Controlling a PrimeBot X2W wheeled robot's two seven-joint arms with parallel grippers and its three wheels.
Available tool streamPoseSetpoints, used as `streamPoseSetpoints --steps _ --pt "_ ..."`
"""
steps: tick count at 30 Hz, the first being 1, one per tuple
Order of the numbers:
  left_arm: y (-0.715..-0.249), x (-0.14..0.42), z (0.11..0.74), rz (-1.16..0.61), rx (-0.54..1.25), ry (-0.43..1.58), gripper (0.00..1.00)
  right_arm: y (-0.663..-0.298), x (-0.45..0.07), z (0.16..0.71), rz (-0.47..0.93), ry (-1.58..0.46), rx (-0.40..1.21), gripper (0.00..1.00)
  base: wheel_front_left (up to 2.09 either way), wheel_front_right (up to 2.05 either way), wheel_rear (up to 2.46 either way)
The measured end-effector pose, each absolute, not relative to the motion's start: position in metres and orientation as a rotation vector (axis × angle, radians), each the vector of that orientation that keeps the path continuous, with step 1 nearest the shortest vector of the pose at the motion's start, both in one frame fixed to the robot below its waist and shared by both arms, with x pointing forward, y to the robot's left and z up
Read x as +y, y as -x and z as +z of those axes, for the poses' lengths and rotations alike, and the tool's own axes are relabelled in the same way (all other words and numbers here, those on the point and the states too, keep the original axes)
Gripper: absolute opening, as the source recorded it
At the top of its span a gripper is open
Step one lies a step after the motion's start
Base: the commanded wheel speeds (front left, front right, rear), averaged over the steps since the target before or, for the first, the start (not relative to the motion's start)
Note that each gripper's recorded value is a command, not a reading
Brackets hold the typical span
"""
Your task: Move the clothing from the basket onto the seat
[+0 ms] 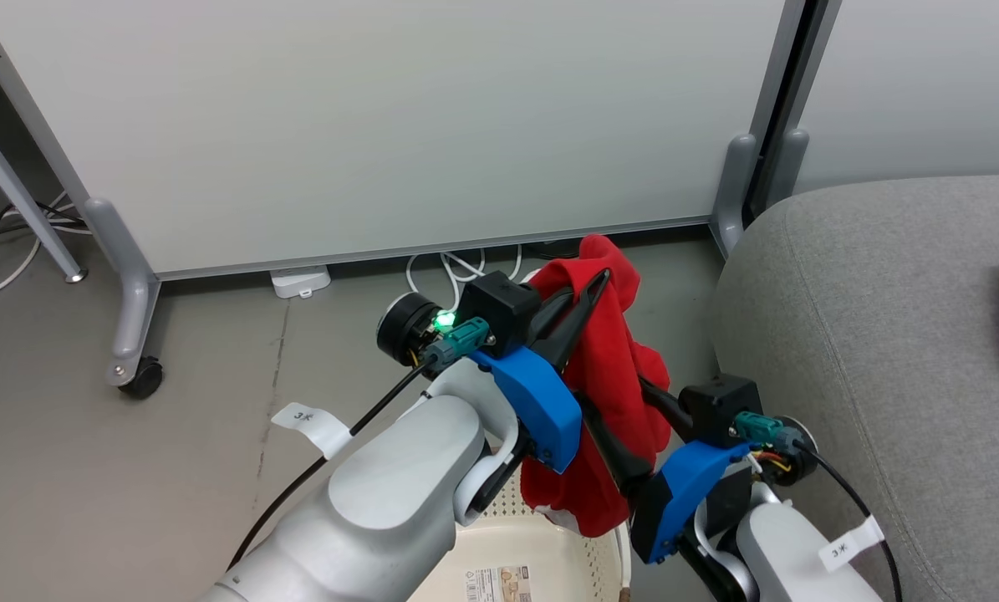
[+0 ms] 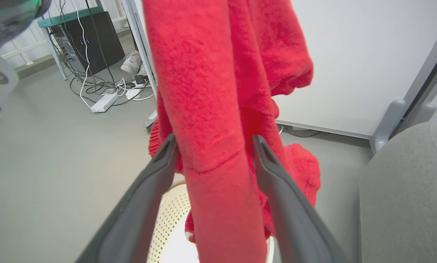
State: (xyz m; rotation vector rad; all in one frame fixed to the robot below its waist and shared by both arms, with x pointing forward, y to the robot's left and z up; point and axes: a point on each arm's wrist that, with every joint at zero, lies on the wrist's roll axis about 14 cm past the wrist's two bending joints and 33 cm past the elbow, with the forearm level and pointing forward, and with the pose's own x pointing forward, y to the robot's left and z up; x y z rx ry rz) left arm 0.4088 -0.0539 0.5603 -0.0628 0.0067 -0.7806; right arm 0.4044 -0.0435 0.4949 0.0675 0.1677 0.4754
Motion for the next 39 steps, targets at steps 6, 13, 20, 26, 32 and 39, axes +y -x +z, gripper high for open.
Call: streamPoseSetpoints --steps 6,13,20,26,32,39 --pt "-0.406 -0.057 0.562 -0.795 0.007 0.063 0.00 -0.424 -0.043 0.496 0.473 -0.048 0.164 0.79 0.00 0.00 0.00" --pt "-0.405 -0.056 0.561 -0.793 0.011 0.058 0.00 -0.431 -0.043 0.495 0.473 -0.051 0.160 0.00 0.00 0.00 0.00" --pt "-0.406 -0.057 0.558 -0.789 0.023 0.055 0.00 -0.431 -0.044 0.496 0.471 -0.049 0.145 0.00 0.00 0.00 0.00" --pt "-0.406 -0.059 0.555 -0.793 0.036 0.053 0.40 -0.431 -0.046 0.496 0.464 -0.070 0.137 0.00 0.00 0.00 0.00" --pt "-0.406 -0.059 0.554 -0.792 0.041 0.057 1.00 -0.431 -0.048 0.495 0.457 -0.076 0.136 0.00 0.00 0.00 0.00" --pt "-0.405 -0.058 0.550 -0.784 0.049 0.063 1.00 -0.435 -0.052 0.500 0.442 -0.092 0.116 0.00 0.00 0.00 0.00"
